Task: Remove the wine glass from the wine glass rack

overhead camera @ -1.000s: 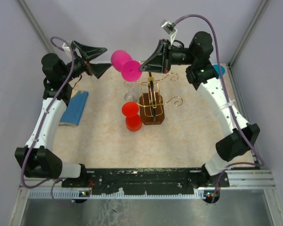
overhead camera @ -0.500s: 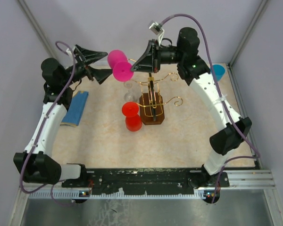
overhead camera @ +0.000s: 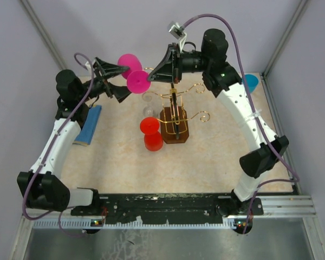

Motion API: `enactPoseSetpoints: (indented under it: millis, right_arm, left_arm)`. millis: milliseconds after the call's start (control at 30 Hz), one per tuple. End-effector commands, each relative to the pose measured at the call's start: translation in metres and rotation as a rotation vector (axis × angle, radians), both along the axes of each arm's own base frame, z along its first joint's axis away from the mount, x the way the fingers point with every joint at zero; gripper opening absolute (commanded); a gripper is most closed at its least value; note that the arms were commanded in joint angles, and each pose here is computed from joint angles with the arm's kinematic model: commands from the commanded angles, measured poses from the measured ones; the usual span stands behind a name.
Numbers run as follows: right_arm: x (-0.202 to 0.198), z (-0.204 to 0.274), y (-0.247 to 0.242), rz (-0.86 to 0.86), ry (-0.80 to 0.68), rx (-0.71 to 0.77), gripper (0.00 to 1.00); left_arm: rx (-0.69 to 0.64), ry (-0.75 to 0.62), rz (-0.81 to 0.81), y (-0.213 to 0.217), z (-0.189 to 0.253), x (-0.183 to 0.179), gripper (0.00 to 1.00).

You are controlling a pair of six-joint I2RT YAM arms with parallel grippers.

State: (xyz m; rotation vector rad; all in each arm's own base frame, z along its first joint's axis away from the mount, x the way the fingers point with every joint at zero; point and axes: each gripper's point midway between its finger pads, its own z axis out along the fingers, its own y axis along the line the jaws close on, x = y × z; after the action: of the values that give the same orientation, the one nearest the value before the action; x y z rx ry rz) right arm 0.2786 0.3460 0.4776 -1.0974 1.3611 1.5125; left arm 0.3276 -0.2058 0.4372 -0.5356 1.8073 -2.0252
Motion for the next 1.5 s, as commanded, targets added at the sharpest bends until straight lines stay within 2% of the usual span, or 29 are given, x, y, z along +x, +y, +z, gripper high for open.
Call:
enactPoseSetpoints:
  millis: [0, 333, 433, 733, 900, 1033, 1200, 1233, 1300, 1400, 1467]
  right_arm:
    - [-0.023, 0.029, -0.005, 0.026, -0.130, 0.047, 0.00]
    - [-0.055, 0.011, 0.000, 0.043, -0.359, -0.052, 0.00]
    - [-0.053, -0.003, 0.008, 0.049, -0.360, -0.100, 0.00]
    - [-0.061, -0.007, 0.004, 0.039, -0.396, -0.120, 0.00]
    - [-0.064, -0.001, -0.003, 0.013, -0.425, -0.121, 0.00]
    - [-0.063, -0.002, -0.003, 0.010, -0.426, -0.124, 0.00]
    - [-0.064, -0.003, -0.003, 0.010, -0.415, -0.127, 0.00]
    - [-0.064, -0.002, -0.003, 0.007, -0.412, -0.127, 0.04]
    - [-0.065, -0.003, -0.005, 0.000, -0.407, -0.134, 0.39]
    - [-0.062, -0.001, -0.012, -0.065, -0.428, -0.146, 0.75]
    - [-0.061, 0.002, -0.021, -0.127, -0.458, -0.147, 0.87]
  left_arm:
    - [-0.015, -0.013, -0.019, -0.001, 0.003, -0.008, 1.00]
    - [-0.043, 0.007, -0.039, -0.002, 0.009, -0.008, 1.00]
    - [-0.044, 0.009, -0.037, -0.002, 0.009, -0.006, 1.00]
    - [-0.048, 0.030, -0.033, -0.002, 0.000, -0.002, 0.98]
    - [-0.050, 0.029, -0.026, -0.002, 0.001, 0.000, 0.91]
    - [-0.057, 0.031, -0.025, -0.002, -0.002, -0.001, 0.78]
    - [-0.061, 0.032, -0.016, -0.001, -0.003, 0.000, 0.76]
    - [-0.061, 0.027, -0.014, -0.001, -0.003, 0.000, 0.74]
    - [-0.056, 0.003, -0.004, 0.000, -0.001, 0.000, 0.71]
    - [-0.025, -0.038, 0.023, 0.002, 0.000, 0.004, 0.70]
    - [0.007, -0.065, 0.057, 0.009, -0.001, 0.010, 0.70]
